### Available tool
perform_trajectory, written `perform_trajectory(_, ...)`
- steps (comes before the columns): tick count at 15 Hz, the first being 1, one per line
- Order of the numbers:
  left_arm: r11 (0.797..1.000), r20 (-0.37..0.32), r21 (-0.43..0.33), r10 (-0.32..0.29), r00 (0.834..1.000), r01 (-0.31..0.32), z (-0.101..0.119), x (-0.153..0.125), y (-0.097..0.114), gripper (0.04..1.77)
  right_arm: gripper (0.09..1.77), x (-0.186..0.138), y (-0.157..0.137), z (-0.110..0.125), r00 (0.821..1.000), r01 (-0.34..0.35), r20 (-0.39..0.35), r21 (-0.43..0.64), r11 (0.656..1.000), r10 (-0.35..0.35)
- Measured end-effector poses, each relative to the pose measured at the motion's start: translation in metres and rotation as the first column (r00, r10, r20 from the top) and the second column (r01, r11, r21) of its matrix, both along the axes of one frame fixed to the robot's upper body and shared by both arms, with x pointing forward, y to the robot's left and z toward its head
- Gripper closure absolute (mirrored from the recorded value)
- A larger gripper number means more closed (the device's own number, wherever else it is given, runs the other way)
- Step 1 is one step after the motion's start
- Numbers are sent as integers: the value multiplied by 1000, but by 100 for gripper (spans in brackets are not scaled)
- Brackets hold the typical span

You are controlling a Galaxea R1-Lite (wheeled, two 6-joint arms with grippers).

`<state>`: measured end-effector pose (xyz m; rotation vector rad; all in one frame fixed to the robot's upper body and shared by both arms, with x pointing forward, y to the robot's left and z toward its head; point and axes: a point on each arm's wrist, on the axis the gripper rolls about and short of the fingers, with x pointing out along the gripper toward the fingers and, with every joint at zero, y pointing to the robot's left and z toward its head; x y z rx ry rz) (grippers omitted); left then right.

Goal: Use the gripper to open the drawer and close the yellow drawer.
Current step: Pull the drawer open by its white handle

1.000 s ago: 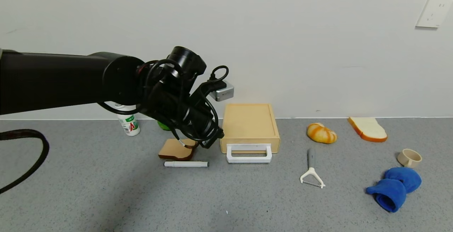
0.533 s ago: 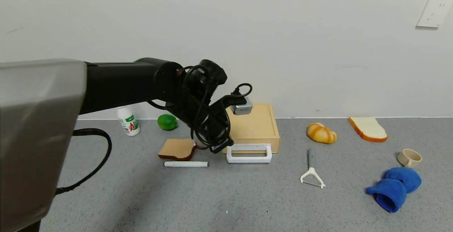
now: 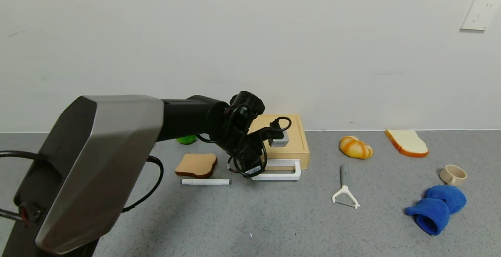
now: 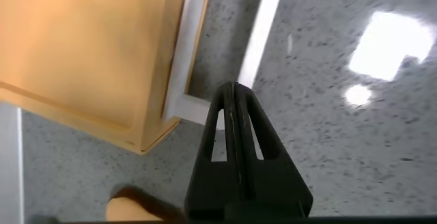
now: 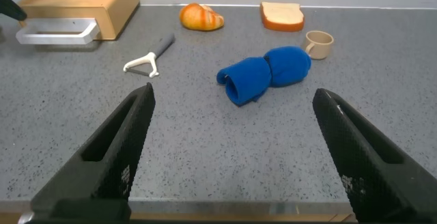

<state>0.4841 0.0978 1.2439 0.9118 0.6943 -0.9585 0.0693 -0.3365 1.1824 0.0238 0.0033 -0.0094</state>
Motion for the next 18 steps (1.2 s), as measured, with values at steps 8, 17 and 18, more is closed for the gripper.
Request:
perform_trajectory(8,996,50,87,25,998,-30,-20,9,-5,170,16,0,0,0,1000,0,0,0,1000,0)
perform_trajectory(17,996,79,84,32,996,-39,-30,13,-12,170,16,0,0,0,1000,0,0,0,1000,0)
perform_trajectory(18,995,76,78,51,996,-57,-30,13,-12,170,16,0,0,0,1000,0,0,0,1000,0)
